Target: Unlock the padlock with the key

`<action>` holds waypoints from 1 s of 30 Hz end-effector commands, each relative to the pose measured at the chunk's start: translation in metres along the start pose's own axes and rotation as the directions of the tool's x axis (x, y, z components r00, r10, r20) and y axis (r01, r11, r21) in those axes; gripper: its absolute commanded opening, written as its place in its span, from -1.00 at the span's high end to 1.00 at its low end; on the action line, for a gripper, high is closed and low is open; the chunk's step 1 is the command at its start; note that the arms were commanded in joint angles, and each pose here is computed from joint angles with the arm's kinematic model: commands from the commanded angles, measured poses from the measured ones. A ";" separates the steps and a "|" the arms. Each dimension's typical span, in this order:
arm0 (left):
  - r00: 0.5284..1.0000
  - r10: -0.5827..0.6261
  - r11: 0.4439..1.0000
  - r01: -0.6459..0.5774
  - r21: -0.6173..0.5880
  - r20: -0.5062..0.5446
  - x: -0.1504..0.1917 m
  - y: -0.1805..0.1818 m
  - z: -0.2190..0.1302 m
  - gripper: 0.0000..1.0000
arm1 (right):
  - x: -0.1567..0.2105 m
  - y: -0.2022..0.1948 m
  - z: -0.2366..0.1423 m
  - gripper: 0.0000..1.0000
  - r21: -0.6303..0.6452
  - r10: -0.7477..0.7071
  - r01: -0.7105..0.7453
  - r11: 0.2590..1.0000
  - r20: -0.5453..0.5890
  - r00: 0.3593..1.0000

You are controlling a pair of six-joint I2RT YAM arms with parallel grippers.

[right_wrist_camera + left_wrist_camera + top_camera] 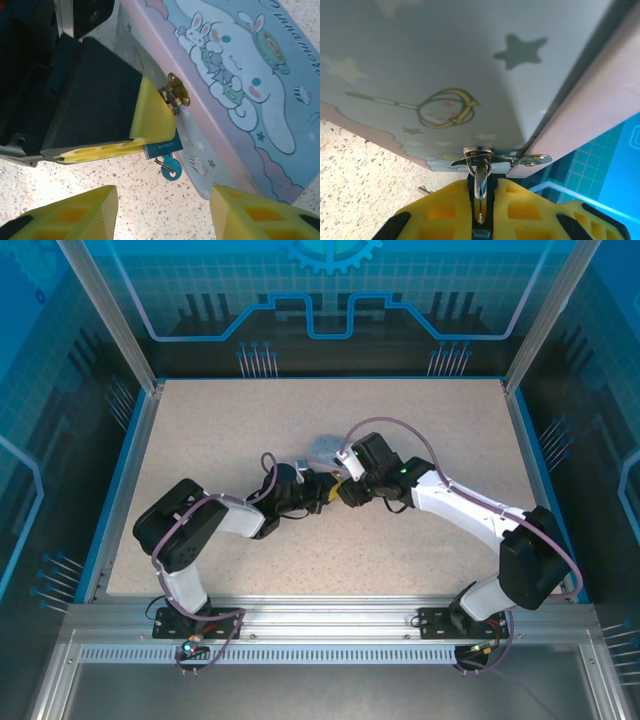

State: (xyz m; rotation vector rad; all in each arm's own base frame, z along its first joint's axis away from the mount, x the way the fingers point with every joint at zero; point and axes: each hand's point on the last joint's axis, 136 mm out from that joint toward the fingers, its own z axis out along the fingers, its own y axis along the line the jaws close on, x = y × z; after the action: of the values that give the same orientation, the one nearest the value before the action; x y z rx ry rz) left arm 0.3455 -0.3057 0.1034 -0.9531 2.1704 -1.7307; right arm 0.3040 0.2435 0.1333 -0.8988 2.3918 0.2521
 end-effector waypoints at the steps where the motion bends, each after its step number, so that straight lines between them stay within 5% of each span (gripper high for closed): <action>1: 0.998 -0.003 1.000 0.004 0.015 -0.056 0.009 -0.021 -0.003 1.00 | 0.009 0.008 0.012 -0.03 -0.041 -0.044 0.043 0.998 -0.028 0.999; 30: 0.997 0.020 1.000 -0.020 -0.011 -0.074 0.011 -0.024 0.000 1.00 | 0.024 0.003 0.036 0.07 -0.012 -0.048 0.047 0.999 -0.089 0.995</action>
State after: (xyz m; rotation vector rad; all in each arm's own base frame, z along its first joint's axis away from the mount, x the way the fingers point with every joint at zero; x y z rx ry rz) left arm 0.3411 -0.3077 0.0969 -0.9835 2.2753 -1.6967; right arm 0.3010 0.2447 0.0968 -0.9934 2.4389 0.2289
